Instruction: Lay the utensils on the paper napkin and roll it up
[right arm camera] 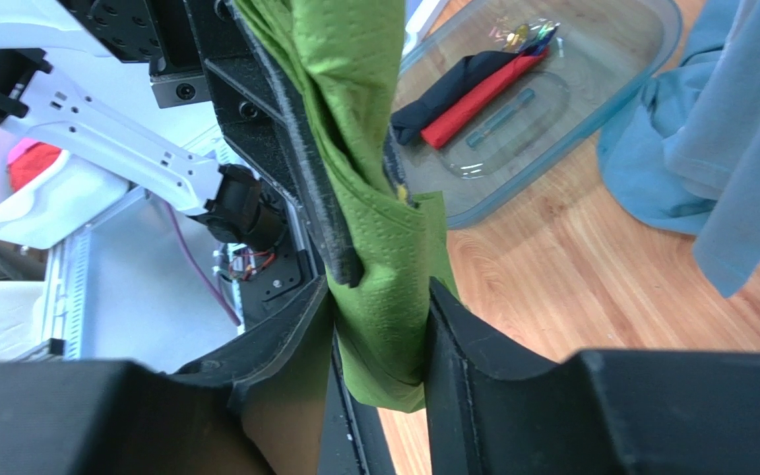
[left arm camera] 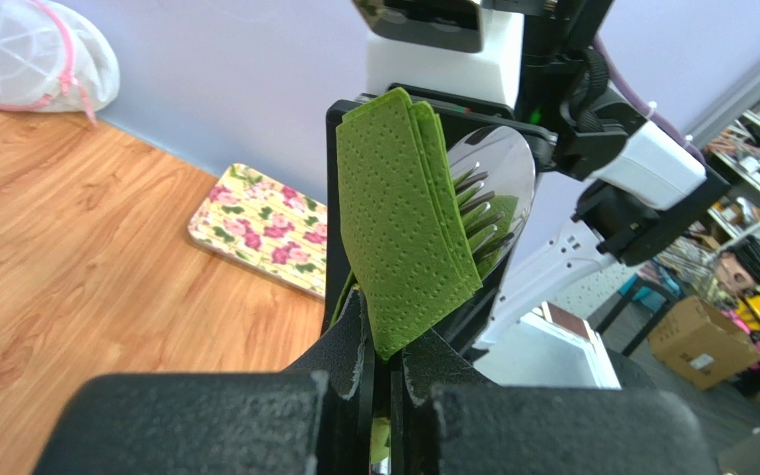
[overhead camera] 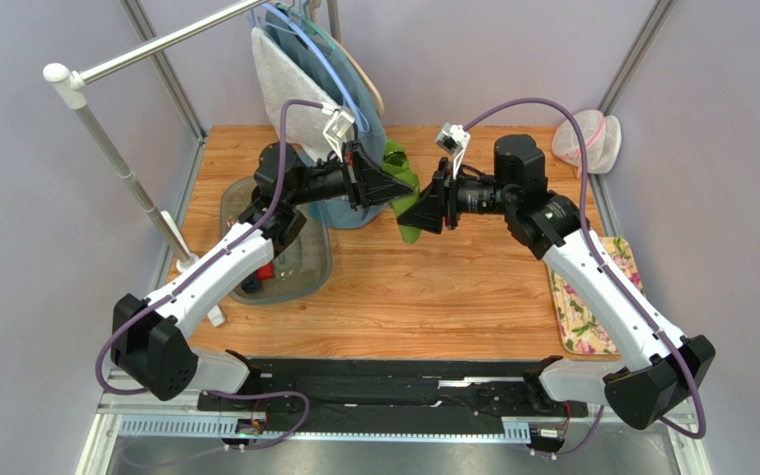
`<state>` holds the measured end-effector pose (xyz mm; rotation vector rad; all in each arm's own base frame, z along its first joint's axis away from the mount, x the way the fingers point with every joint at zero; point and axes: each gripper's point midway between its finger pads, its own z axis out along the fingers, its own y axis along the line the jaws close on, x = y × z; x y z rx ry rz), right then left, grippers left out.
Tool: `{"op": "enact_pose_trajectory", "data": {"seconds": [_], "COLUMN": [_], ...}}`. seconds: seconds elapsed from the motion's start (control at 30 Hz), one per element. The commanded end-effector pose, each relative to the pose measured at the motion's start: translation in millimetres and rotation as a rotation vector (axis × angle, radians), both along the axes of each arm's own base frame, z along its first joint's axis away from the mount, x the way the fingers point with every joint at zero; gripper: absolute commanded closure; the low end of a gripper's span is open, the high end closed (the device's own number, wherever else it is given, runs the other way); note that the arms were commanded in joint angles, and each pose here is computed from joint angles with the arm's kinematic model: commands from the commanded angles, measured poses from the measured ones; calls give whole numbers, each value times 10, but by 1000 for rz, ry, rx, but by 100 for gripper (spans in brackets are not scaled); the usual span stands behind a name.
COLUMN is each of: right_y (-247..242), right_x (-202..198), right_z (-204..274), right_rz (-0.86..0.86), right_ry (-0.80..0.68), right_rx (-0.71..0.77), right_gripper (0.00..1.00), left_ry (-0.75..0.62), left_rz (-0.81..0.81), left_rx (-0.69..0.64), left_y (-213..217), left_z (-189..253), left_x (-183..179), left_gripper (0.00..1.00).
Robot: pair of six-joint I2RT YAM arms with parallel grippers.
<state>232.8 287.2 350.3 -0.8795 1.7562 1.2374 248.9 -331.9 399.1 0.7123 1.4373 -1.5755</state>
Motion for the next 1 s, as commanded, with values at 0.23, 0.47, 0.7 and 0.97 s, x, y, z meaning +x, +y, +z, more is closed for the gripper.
{"op": "enact_pose_trajectory", "data": {"seconds": [0.23, 0.47, 0.7, 0.97], "right_y": [49, 33, 36, 67], "right_x": [-226, -126, -99, -99], "right_z": [235, 484, 572, 650], "right_rz": [66, 9, -7, 10], "right_ry": [40, -15, -34, -34], "right_rx": [84, 109, 134, 163], "right_gripper": [100, 100, 100, 100], "left_ry": [-160, -127, -127, -58], "left_rz": [11, 120, 156, 148], "left_rx": [-97, -47, -17, -24], "left_y": [83, 178, 330, 303], "left_z": [498, 388, 260, 160], "left_x": [-95, -10, 18, 45], "left_gripper": [100, 39, 27, 18]}}
